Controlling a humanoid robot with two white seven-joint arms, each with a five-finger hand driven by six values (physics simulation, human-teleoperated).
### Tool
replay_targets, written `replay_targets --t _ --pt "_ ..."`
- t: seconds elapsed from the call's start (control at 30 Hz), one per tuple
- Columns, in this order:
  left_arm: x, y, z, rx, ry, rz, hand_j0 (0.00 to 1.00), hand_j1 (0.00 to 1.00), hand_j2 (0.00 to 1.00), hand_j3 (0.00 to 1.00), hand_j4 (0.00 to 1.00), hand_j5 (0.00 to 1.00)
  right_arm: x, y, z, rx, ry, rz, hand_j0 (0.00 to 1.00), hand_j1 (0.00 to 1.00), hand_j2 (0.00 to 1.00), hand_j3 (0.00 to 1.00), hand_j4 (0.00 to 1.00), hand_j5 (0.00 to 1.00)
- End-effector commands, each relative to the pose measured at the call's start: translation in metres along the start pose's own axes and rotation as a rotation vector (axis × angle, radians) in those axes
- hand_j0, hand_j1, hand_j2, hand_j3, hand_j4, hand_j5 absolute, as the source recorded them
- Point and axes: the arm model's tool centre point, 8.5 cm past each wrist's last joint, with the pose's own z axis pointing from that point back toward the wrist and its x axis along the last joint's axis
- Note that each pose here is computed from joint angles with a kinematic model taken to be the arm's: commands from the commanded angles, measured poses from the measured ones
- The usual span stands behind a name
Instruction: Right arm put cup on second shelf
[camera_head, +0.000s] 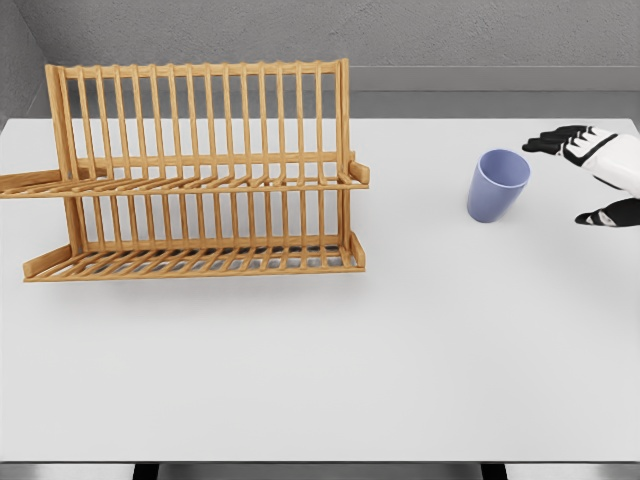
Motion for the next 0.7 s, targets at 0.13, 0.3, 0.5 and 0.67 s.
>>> replay_targets --t 0.13,0.3,0.5,0.67 --pt "0.0 0.0 0.0 0.0 -0.001 0.0 1.0 1.0 1.0 1.0 1.0 1.0 -0.022 -0.015 0.012 -0.042 0.072 -0.004 1.0 1.0 1.0 1.0 1.0 1.0" --pt "0.0 0.0 0.0 0.0 -0.001 0.0 1.0 1.0 1.0 1.0 1.0 1.0 -0.036 -0.034 0.011 0.242 0.123 0.045 1.0 1.0 1.0 1.0 1.0 1.0" --pt "0.0 0.0 0.0 0.0 -0.001 0.0 1.0 1.0 1.0 1.0 1.0 1.0 -0.053 -0.026 -0.063 0.295 0.09 -0.017 1.0 1.0 1.0 1.0 1.0 1.0" --pt "0.0 0.0 0.0 0.0 -0.001 0.0 1.0 1.0 1.0 1.0 1.0 1.0 -0.056 -0.013 -0.092 0.345 0.083 -0.041 1.0 1.0 1.0 1.0 1.0 1.0"
